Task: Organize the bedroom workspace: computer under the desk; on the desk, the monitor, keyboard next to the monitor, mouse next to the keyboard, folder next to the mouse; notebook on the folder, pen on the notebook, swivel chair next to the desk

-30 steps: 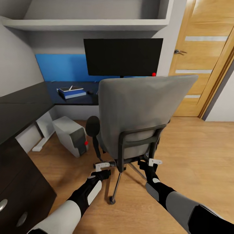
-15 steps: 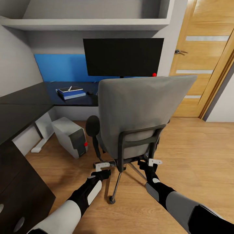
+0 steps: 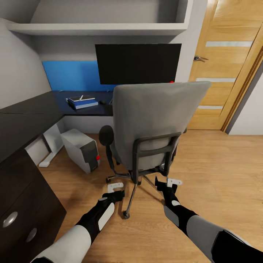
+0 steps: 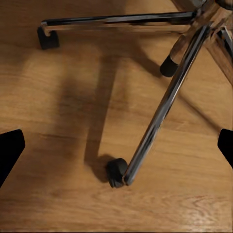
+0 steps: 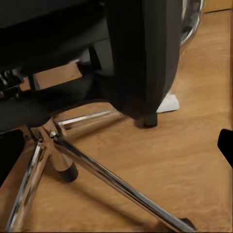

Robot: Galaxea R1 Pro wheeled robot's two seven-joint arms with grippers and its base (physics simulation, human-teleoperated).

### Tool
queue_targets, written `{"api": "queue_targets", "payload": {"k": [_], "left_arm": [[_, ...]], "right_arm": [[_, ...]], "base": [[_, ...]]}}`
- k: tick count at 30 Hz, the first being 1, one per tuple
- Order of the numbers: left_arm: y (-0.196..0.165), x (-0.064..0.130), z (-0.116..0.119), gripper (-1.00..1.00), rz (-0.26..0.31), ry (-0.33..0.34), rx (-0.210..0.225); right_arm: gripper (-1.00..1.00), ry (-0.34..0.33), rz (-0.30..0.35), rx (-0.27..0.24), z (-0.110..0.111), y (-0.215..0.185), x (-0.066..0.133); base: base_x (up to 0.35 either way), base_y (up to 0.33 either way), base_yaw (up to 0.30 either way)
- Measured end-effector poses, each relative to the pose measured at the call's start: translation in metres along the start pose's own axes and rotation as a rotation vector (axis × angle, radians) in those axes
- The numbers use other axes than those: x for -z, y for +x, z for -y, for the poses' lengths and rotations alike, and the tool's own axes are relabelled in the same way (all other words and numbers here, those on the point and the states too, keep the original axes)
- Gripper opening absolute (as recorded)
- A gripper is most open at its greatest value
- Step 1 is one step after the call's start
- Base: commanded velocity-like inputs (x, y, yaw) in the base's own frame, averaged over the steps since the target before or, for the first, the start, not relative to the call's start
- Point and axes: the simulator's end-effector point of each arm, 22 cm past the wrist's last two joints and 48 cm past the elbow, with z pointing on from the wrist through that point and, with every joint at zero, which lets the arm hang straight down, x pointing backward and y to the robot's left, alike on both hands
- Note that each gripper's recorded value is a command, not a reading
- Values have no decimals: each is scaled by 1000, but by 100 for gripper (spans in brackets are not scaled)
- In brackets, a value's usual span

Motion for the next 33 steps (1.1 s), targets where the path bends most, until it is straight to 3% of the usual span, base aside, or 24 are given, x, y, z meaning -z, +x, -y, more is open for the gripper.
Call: {"api": "queue_targets", "payload": {"k": [22, 33], "left_arm": [[0, 0, 0, 100, 0, -2, -1], [-22, 13, 5, 100, 11, 0, 0]], "right_arm": [[100, 1, -1, 0, 0, 0, 0], [100, 1, 8, 8, -1, -25, 3]], "base": [[-333, 0, 0], [-337, 0, 0]]}}
